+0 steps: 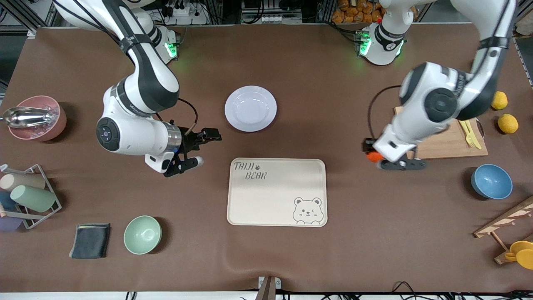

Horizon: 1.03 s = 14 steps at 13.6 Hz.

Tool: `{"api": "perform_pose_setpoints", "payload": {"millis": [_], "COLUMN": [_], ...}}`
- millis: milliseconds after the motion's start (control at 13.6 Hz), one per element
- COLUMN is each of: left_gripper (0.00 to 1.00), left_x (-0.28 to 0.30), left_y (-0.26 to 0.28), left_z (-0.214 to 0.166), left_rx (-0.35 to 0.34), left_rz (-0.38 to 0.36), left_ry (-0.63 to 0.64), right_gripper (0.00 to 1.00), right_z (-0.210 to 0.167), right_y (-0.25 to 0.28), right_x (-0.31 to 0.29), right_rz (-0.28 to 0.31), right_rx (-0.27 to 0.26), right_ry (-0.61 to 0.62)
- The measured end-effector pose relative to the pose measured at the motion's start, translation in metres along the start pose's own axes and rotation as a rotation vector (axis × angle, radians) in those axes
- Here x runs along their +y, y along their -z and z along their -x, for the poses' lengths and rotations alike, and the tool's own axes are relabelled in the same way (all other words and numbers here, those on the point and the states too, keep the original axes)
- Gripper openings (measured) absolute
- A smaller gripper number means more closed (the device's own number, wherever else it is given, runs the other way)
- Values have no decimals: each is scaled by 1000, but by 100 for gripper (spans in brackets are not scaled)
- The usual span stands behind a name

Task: Place orange and plate with both arms
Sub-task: 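Carry the orange to the white plate while the right gripper approaches, then lower the orange onto the plate and open the left gripper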

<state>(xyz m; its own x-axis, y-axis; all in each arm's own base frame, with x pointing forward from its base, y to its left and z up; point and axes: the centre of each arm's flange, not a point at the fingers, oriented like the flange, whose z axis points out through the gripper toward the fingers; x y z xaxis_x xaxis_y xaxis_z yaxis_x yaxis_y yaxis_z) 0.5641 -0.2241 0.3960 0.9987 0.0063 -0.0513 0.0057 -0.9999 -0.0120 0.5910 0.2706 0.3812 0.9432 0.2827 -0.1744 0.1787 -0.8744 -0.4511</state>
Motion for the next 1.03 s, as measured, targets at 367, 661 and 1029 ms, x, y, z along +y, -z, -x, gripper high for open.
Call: {"api": "perform_pose_setpoints", "payload": {"millis": [367,661,1029], "left_gripper": [71,71,71], "left_x": [177,286,365], "left_y": [-38,-87,-144], "left_z": [103,192,231], "left_rx": [-57,-91,-165], "left_rz": [-27,0,17], "left_ry": [113,181,203], "right_gripper": [100,100,100], "right_z": [0,0,0], "right_y": [-5,-20,-26], "right_x": [-5,-1,5], "right_rz": [-1,2,3], "right_rx": [-8,-35,-44], "right_ry": [6,-1,-10]}}
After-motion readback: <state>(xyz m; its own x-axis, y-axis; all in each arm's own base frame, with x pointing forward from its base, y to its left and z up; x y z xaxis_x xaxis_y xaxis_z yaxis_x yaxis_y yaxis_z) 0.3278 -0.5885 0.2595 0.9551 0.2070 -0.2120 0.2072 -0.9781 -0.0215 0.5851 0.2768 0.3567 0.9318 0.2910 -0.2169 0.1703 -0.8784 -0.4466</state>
